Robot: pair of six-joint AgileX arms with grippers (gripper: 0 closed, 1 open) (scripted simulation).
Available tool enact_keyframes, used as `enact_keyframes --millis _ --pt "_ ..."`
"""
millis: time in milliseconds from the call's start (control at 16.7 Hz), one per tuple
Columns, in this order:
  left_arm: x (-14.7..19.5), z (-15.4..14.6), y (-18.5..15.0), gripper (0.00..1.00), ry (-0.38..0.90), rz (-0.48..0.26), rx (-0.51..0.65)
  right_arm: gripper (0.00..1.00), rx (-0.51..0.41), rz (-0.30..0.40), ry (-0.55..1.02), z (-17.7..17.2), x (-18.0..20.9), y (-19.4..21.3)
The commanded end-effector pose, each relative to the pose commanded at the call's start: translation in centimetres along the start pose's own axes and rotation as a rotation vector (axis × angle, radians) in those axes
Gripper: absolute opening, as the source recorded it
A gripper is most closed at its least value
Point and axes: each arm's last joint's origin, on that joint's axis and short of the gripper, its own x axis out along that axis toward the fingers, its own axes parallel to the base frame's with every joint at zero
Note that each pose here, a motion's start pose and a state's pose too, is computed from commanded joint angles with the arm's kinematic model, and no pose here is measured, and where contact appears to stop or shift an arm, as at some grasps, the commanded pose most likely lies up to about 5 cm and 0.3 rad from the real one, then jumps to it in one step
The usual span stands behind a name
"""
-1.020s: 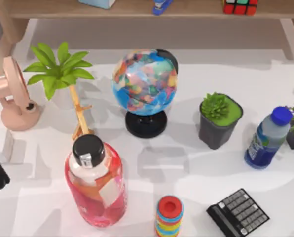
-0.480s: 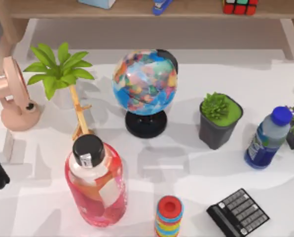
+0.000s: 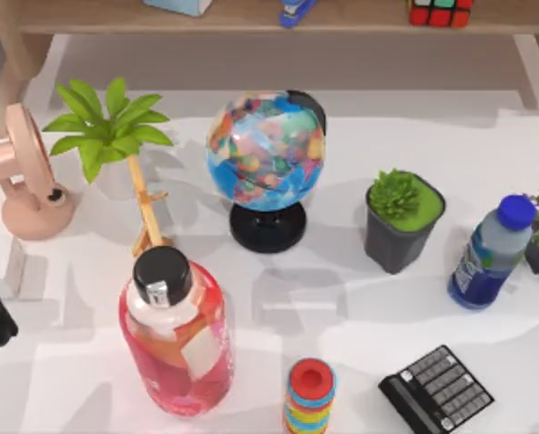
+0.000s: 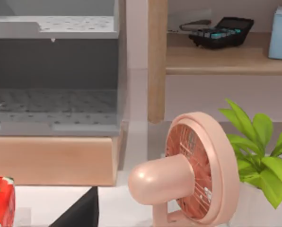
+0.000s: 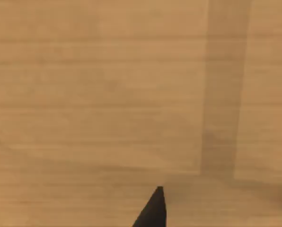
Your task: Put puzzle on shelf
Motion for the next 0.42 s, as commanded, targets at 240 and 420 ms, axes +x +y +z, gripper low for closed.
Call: enact_keyframes --millis 240,420 --pt "0.00 0.00 0.00 1.00 0.000 0.000 0.000 1.00 0.000 0.000 0.000 0.00 0.00 0.00" --pt "0.00 0.00 0.00 1.00 0.000 0.000 0.000 1.00 0.000 0.000 0.000 0.00 0.00 0.00"
